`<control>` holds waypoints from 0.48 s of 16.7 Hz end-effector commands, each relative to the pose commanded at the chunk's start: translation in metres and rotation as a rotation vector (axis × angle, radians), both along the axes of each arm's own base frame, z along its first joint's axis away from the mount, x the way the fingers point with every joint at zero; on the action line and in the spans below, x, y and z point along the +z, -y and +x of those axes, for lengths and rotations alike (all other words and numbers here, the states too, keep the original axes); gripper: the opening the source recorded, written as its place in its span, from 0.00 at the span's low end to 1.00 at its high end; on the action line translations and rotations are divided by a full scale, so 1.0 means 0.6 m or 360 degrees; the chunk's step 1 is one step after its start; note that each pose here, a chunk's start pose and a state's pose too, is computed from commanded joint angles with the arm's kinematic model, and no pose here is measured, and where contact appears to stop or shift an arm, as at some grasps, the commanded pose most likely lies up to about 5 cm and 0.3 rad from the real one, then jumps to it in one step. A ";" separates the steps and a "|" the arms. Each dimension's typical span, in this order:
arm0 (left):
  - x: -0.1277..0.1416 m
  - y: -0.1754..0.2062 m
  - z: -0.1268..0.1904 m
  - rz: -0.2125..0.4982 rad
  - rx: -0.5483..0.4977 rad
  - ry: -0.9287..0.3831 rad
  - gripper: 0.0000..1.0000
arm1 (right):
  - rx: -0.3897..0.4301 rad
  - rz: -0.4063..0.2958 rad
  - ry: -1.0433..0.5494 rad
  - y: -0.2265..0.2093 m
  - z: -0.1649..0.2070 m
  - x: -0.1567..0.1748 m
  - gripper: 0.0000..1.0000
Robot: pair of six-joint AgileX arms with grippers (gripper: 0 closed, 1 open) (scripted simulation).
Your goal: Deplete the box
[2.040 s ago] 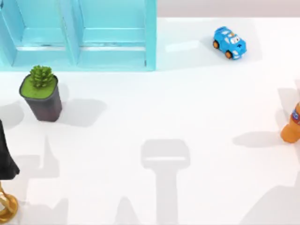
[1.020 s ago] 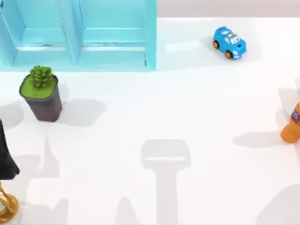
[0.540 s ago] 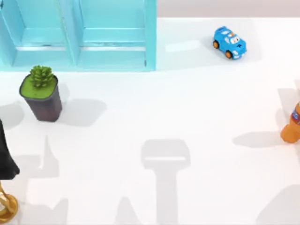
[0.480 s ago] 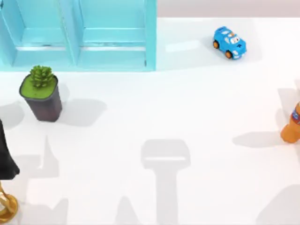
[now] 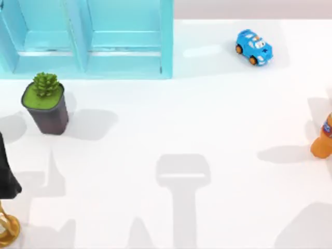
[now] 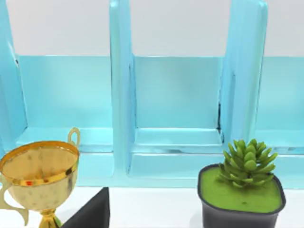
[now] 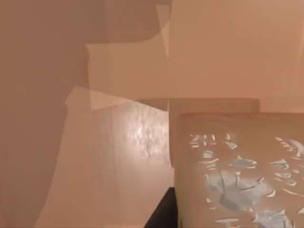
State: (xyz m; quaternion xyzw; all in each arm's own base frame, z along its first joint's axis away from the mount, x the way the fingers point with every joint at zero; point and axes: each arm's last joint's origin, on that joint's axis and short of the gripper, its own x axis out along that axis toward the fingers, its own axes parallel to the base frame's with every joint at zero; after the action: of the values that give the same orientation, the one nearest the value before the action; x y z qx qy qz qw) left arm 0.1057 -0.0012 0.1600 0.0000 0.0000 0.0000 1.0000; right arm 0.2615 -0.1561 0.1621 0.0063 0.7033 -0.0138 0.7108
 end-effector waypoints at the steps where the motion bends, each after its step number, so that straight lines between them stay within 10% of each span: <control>1: 0.000 0.000 0.000 0.0000 0.0000 0.0000 1.00 | 0.0000 0.0000 0.0000 0.002 0.003 0.017 0.00; 8: 0.000 0.000 0.000 0.0000 0.0000 0.0000 1.00 | 0.0006 0.0015 -0.0025 -0.004 -0.005 0.166 0.00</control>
State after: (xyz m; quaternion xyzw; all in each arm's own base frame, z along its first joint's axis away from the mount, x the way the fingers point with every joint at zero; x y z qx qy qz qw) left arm 0.1057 -0.0012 0.1600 0.0000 0.0000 0.0000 1.0000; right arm 0.2587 -0.1534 0.2615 0.0081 0.7090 -0.0092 0.7051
